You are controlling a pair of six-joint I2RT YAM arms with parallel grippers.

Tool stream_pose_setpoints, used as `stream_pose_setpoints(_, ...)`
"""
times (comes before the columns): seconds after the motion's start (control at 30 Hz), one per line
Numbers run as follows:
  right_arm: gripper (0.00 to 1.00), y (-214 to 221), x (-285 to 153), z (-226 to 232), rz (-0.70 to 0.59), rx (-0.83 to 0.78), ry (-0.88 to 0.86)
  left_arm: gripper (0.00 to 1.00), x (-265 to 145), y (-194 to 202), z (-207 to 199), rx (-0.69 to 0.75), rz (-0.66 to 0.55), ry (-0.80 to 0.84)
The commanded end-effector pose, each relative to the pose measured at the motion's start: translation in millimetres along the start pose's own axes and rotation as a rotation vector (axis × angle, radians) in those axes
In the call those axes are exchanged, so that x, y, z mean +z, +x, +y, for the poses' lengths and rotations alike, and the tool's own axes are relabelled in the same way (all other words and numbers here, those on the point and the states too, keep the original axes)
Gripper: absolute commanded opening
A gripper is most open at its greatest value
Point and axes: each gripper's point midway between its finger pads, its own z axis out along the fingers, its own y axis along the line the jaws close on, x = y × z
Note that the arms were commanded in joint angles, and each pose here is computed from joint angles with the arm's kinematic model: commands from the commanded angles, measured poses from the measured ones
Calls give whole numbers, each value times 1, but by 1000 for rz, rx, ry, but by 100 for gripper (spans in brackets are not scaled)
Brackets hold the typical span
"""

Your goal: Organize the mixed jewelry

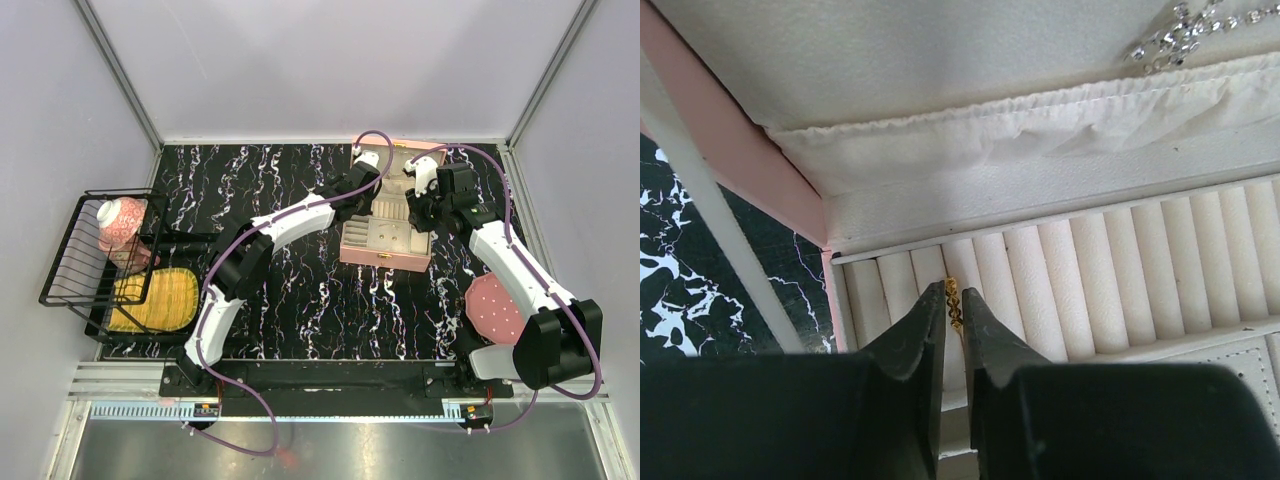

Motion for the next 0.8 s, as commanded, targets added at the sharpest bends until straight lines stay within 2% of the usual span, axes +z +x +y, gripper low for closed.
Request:
stream_pose_setpoints(0.0, 31, -6, 2, 2, -29, -7, -16, 13, -2, -14, -1, -28, -38, 6)
stream_pose_setpoints(0.77, 30, -5, 1, 0, -30, -7, -8, 0, 5, 1, -4, -82, 22, -17)
